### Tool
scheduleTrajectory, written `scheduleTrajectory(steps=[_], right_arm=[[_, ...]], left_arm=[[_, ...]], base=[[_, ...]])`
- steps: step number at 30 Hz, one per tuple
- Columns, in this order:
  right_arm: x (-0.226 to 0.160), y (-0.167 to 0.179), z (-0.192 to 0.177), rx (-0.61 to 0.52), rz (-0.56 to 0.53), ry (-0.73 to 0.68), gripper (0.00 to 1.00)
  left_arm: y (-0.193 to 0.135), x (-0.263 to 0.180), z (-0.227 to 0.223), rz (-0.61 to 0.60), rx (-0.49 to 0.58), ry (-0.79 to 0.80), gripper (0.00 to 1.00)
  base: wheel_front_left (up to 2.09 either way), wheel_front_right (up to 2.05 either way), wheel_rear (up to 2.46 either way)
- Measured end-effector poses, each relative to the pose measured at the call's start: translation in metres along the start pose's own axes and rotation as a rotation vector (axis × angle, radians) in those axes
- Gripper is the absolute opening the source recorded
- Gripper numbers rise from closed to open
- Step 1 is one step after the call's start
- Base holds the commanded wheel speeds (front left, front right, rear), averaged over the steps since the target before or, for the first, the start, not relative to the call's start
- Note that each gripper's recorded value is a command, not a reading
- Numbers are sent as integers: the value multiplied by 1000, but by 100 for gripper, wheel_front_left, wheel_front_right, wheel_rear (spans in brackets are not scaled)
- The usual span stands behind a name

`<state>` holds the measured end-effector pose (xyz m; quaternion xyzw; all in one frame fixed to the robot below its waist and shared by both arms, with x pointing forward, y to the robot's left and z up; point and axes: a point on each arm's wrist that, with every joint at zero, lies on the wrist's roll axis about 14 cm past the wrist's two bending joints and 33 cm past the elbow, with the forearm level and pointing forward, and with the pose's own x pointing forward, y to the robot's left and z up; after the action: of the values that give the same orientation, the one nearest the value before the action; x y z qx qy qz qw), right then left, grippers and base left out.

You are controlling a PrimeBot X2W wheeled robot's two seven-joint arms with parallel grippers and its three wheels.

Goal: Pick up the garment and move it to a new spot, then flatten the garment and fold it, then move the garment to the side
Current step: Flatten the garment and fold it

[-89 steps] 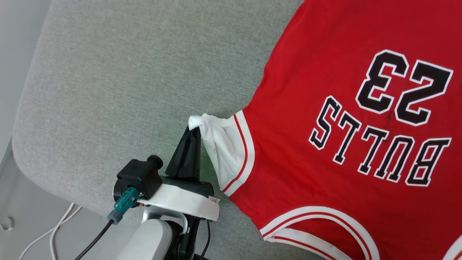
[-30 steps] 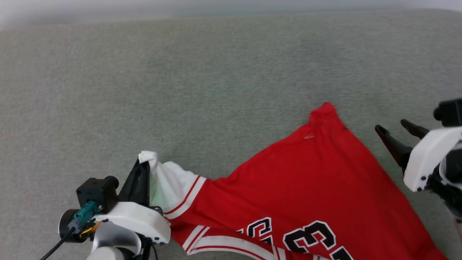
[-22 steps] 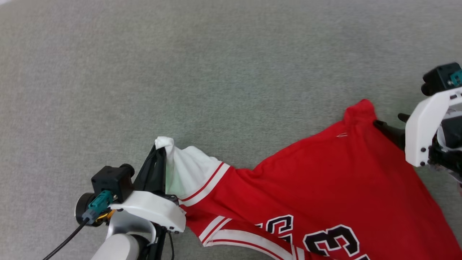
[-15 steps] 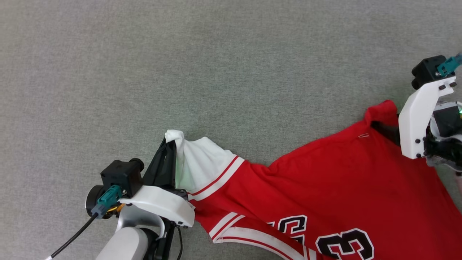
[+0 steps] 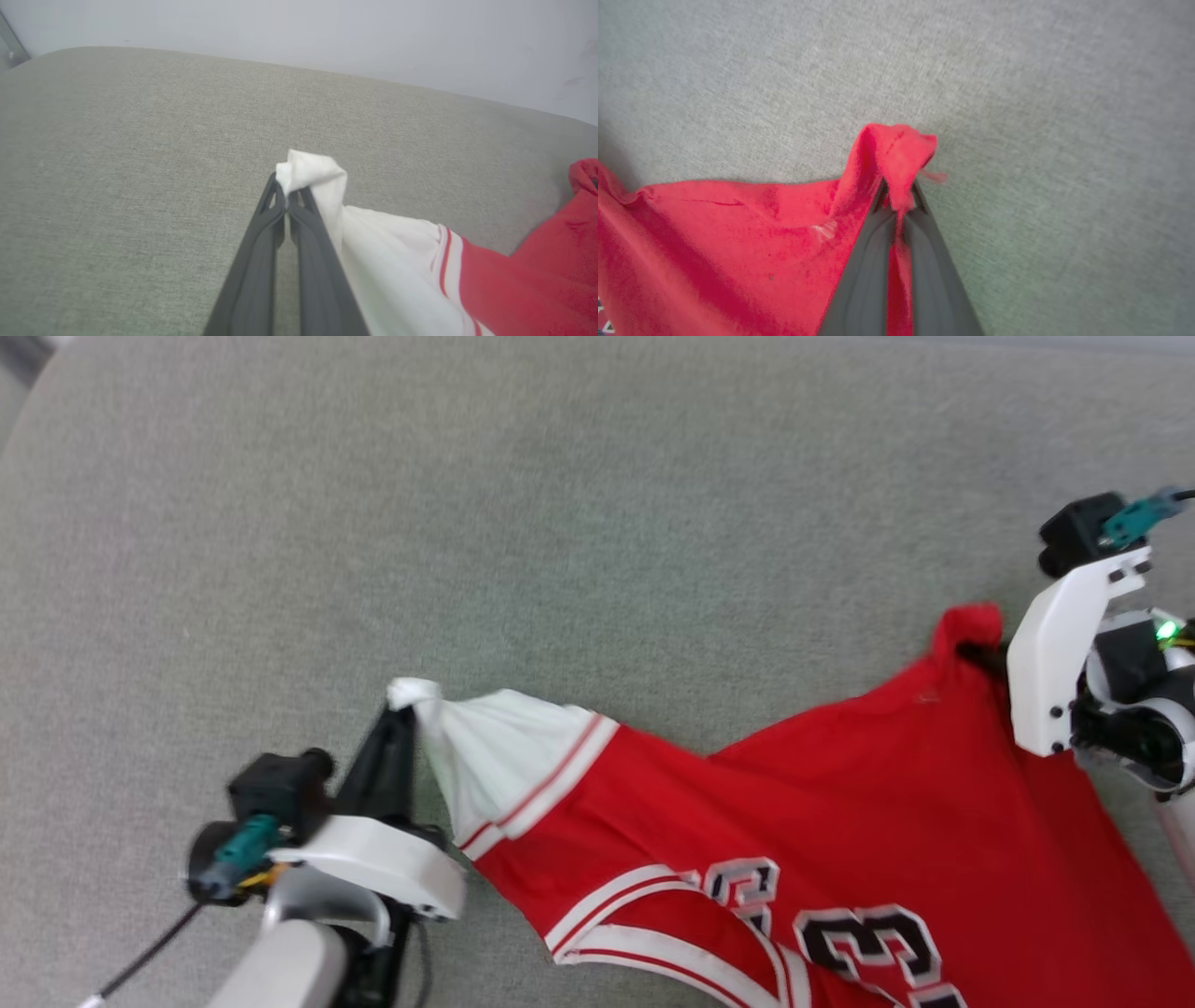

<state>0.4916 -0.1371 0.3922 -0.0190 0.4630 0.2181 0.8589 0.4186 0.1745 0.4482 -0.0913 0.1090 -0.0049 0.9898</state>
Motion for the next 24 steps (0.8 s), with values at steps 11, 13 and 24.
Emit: scheduleTrajectory(steps=[11,13,24], right_arm=[[-88,-23,77,-17,-136,-503,0],[-105,-27,89,-16,-160,-578,0],[-197,-52,176,-6,-277,-952,0]], left_arm=[[12,20,120,-39,64,-263,0],[3,28,151,-66,74,-328,0],[-48,81,266,-175,21,-528,0]], base=[[0,0,0],[0,0,0],[0,0,0]])
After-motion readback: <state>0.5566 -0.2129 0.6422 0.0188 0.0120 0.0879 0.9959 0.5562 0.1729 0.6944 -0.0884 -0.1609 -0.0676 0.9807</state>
